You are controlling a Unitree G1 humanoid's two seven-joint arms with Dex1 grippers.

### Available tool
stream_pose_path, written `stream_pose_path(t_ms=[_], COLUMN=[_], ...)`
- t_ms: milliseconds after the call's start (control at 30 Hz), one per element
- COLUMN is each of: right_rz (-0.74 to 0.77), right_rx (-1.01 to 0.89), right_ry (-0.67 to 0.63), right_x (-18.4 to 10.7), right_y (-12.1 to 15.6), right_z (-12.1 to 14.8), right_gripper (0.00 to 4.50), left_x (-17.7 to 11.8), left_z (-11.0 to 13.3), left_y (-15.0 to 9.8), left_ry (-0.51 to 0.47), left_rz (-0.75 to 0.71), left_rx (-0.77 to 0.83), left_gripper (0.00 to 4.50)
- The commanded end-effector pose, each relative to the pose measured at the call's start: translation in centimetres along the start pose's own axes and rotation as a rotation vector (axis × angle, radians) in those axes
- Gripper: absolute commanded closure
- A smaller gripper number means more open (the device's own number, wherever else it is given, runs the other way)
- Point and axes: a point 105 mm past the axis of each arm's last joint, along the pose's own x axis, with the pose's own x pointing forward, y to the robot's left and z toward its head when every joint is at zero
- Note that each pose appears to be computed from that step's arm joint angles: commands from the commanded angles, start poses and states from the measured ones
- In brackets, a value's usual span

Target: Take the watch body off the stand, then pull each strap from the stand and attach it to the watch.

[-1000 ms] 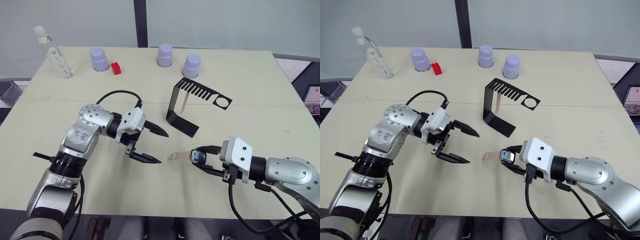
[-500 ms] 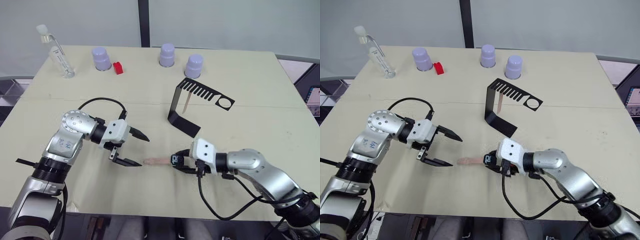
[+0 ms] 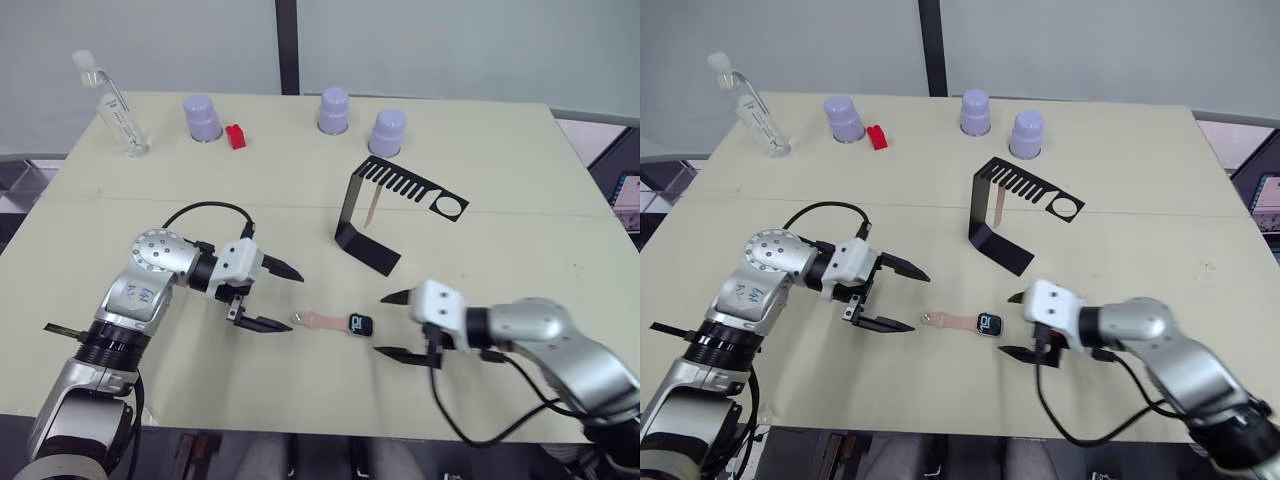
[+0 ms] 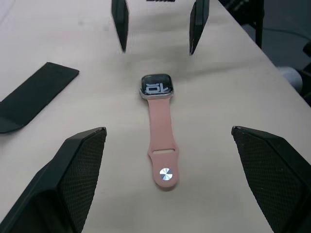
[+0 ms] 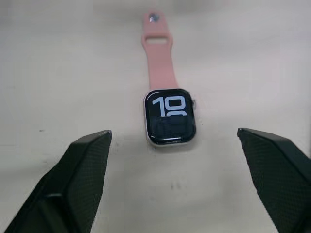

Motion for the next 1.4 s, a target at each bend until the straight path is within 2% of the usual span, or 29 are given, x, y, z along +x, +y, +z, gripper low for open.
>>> stream_pose_path(t_ms=[33, 133, 200, 267, 333, 400, 500, 567, 667, 800, 867, 1000, 1100, 1233, 1400], right_rz=[-0.142, -0.293, -0.351, -0.458, -0.523, -0.553, -0.553, -0.544, -0.502, -0.453, -0.469, -0.507, -0.51, -0.549, -0.59], right_rx=[0.089, 0.188, 0.226, 0.295, 0.335, 0.353, 0.359, 0.357, 0.339, 0.33, 0.35, 0.294, 0.363, 0.389, 0.4], right_ry=[-0.039, 0.005, 0.027, 0.066, 0.081, 0.08, 0.043, -0.011, -0.113, -0.269, -0.339, -0.327, -0.361, -0.354, -0.293], right_x=[-6.0, -10.8, -12.5, -15.9, -17.8, -18.4, -17.4, -16.2, -13.1, -7.8, -5.6, -2.2, 0.0, 2.0, 4.8], right_y=[-0.7, -0.7, -0.2, 0.4, 1.1, 1.5, 1.8, 1.2, 0.0, -1.7, -3.0, -4.7, -6.0, -7.6, -9.0], right_z=[0.0, -2.1, -2.9, -4.6, -5.3, -5.6, -5.2, -4.5, -2.9, -0.3, 0.9, 1.3, 1.3, 1.0, 0.1], right_gripper=[0.03, 0.03, 0.03, 0.03, 0.03, 0.03, 0.03, 0.03, 0.03, 0.03, 0.03, 0.03, 0.03, 1.86, 4.44], left_x=[-4.5, -8.6, -10.8, -14.7, -17.2, -18.3, -17.2, -15.2, -11.1, -5.2, -3.4, -1.3, 0.0, 1.4, 1.8], left_z=[-0.5, -2.4, -3.5, -4.8, -5.6, -5.9, -5.8, -4.7, -2.0, 1.5, 3.0, 4.3, 5.1, 5.7, 5.9], left_y=[-0.9, -1.5, -1.5, -0.8, -0.8, -1.3, -1.9, -1.5, -0.7, 1.4, 1.9, 2.9, 3.0, 2.4, 2.5], left_ry=[0.011, 0.06, 0.076, 0.111, 0.133, 0.134, 0.116, 0.061, -0.071, -0.23, -0.305, -0.378, -0.418, -0.417, -0.426], left_rz=[0.098, 0.229, 0.326, 0.555, 0.694, 0.746, 0.727, 0.681, 0.59, 0.597, 0.616, 0.657, 0.654, 0.629, 0.642], left_rx=[-0.115, -0.265, -0.326, -0.382, -0.408, -0.413, -0.406, -0.389, -0.357, -0.256, -0.229, -0.191, -0.188, -0.168, -0.168], left_gripper=[0.0, 0.0, 0.0, 0.0, 0.0, 0.0, 0.0, 0.0, 0.0, 0.0, 0.0, 0.0, 0.0, 0.0, 0.0])
